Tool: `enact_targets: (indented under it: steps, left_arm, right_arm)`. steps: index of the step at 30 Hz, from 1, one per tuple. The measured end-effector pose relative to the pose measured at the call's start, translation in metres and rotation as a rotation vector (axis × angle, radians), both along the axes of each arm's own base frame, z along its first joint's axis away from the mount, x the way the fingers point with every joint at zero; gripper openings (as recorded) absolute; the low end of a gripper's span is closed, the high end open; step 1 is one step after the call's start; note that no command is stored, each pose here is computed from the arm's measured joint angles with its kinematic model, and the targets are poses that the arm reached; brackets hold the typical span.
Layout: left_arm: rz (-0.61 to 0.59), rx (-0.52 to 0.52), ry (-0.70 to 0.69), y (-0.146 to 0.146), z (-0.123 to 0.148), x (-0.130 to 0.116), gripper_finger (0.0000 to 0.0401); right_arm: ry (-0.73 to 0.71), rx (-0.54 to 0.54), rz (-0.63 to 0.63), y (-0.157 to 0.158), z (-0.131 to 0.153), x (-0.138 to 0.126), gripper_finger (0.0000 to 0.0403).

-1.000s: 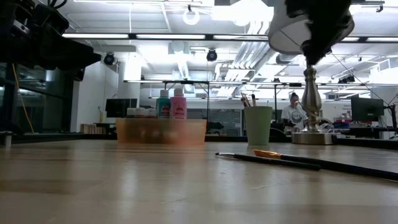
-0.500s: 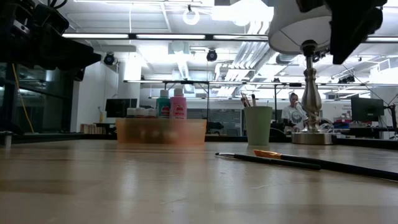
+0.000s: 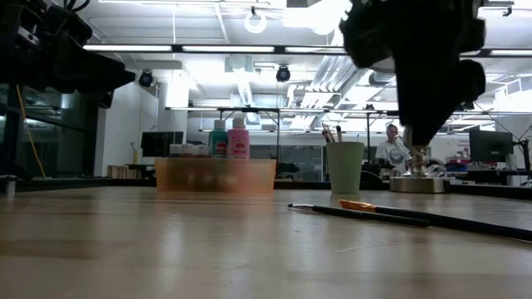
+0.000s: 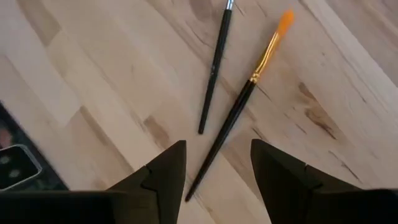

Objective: Pick & Place Paint Supplies
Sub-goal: Put the gold paint brush into the green cup

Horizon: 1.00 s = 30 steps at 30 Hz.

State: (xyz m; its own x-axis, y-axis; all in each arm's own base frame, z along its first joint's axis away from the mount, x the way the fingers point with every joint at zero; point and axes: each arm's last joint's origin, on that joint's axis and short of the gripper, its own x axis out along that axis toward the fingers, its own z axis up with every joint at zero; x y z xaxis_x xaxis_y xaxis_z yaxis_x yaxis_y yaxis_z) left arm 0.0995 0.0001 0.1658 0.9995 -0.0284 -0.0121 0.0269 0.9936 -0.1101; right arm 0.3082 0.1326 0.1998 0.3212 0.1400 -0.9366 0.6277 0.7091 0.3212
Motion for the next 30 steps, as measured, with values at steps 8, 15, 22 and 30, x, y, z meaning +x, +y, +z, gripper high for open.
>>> enact_targets:
  steps: [8,15,22,30]
  left_arm:
    - [0.0,0.0,0.0,0.0,0.0,0.0,0.0126]
    - [0.0,0.0,0.0,0.0,0.0,0.0,0.0126]
    - [0.0,0.0,0.0,0.0,0.0,0.0,0.0126]
    - [0.0,0.0,0.0,0.0,0.0,0.0,0.0126]
  right_arm:
    - [-0.004,-0.061,-0.054,-0.014,-0.006,0.026,0.0173]
    - [0.056,-0.123,-0.089,-0.032,-0.03,0.046,0.0173]
    - [0.095,-0.173,-0.099,-0.041,-0.041,0.049,0.0173]
    - [0.109,-0.224,-0.11,-0.044,-0.046,0.05,0.0173]
